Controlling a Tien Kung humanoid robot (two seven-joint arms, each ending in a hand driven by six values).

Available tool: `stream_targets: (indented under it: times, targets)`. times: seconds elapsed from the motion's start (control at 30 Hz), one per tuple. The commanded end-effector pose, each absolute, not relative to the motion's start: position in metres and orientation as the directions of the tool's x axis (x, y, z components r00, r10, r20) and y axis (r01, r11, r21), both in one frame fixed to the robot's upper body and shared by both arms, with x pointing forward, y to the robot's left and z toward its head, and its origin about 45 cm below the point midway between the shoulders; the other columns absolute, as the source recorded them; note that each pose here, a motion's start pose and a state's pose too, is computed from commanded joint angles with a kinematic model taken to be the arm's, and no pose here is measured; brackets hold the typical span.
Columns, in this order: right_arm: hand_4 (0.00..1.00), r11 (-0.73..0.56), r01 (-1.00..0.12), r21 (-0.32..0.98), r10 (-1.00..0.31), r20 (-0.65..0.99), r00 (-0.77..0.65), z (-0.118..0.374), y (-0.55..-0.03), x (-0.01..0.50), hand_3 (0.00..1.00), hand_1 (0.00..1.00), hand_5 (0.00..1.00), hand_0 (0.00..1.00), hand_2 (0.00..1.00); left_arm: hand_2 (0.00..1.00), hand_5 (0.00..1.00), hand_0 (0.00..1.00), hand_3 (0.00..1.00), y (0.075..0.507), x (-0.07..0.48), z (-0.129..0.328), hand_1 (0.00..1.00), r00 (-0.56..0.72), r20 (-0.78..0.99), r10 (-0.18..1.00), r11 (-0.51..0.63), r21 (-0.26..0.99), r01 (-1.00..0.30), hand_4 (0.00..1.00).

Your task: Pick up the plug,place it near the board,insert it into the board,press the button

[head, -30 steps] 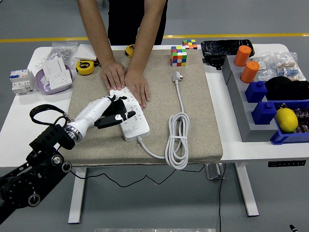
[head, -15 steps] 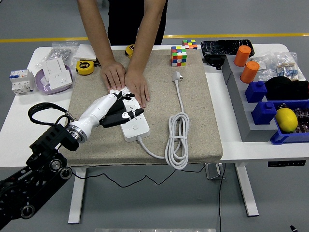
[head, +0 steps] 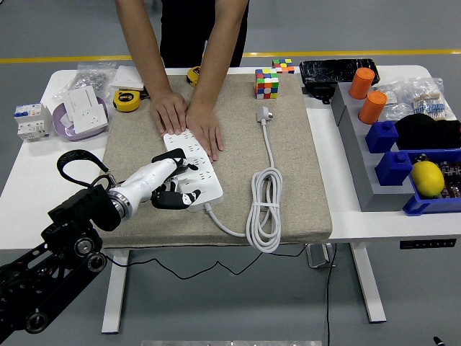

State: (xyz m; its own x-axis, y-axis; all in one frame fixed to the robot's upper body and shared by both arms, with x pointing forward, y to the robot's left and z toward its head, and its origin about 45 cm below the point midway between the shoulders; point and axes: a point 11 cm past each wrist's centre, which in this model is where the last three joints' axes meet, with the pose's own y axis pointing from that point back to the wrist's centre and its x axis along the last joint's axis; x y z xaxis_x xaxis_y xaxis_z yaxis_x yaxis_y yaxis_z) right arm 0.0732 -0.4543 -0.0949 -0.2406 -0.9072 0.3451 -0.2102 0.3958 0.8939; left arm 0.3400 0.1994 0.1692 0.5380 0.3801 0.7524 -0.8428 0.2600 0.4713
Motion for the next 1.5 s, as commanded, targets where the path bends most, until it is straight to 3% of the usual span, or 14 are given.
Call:
stream_targets:
  times: [0.03, 0.07, 0.23, 0.27, 0.43, 0.47, 1.03, 1.07, 1.5]
  targets:
    - [0.998, 0.395, -0.211, 0.894, -0.907, 0.345, -0.24, -0.095, -0.454, 0.073, 0.767, 0.765, 0.9, 0.837, 0.747, 0.156, 0.186, 0.145, 0.891, 0.2, 0.34, 0.166, 0.054, 0.549, 0.753, 0.363, 0.254, 0.487, -0.836, 0.432]
    - [0.998, 0.395, -0.211, 0.894, -0.908, 0.345, -0.24, -0.095, -0.454, 0.073, 0.768, 0.764, 0.901, 0.835, 0.747, 0.152, 0.087, 0.141, 0.916, 0.2, 0.341, 0.164, 0.05, 0.554, 0.752, 0.357, 0.252, 0.493, -0.832, 0.451]
    - [0.998, 0.396, -0.21, 0.894, -0.908, 0.346, -0.238, -0.095, -0.454, 0.073, 0.768, 0.764, 0.901, 0.835, 0.747, 0.152, 0.087, 0.141, 0.916, 0.199, 0.342, 0.159, 0.05, 0.574, 0.749, 0.329, 0.249, 0.518, -0.818, 0.451]
    - [0.998, 0.396, -0.21, 0.894, -0.907, 0.346, -0.238, -0.095, -0.455, 0.073, 0.768, 0.765, 0.902, 0.835, 0.747, 0.152, 0.043, 0.14, 0.922, 0.198, 0.342, 0.158, 0.049, 0.576, 0.749, 0.327, 0.25, 0.519, -0.817, 0.468]
    - [0.998, 0.397, -0.209, 0.894, -0.907, 0.347, -0.237, -0.095, -0.455, 0.073, 0.768, 0.765, 0.902, 0.835, 0.747, 0.152, 0.043, 0.14, 0.922, 0.194, 0.342, 0.159, 0.049, 0.584, 0.741, 0.333, 0.271, 0.518, -0.811, 0.468]
    - [0.998, 0.396, -0.209, 0.894, -0.907, 0.347, -0.238, -0.095, -0.455, 0.073, 0.768, 0.766, 0.905, 0.837, 0.747, 0.152, 0.002, 0.139, 0.914, 0.192, 0.342, 0.159, 0.049, 0.59, 0.736, 0.332, 0.283, 0.519, -0.806, 0.483]
    - [0.998, 0.395, -0.214, 0.893, -0.908, 0.344, -0.241, -0.095, -0.454, 0.076, 0.768, 0.764, 0.909, 0.834, 0.747, 0.153, 0.002, 0.138, 0.874, 0.192, 0.339, 0.153, 0.049, 0.646, 0.709, 0.283, 0.294, 0.577, -0.762, 0.497]
    - [0.998, 0.395, -0.214, 0.893, -0.907, 0.344, -0.241, -0.095, -0.454, 0.076, 0.767, 0.764, 0.911, 0.835, 0.747, 0.152, 0.002, 0.137, 0.809, 0.192, 0.338, 0.153, 0.044, 0.647, 0.709, 0.281, 0.295, 0.578, -0.761, 0.507]
    - [0.998, 0.395, -0.216, 0.893, -0.907, 0.343, -0.243, -0.094, -0.454, 0.076, 0.768, 0.764, 0.913, 0.835, 0.747, 0.153, 0.002, 0.137, 0.8, 0.186, 0.338, 0.162, 0.043, 0.641, 0.71, 0.291, 0.334, 0.553, -0.763, 0.53]
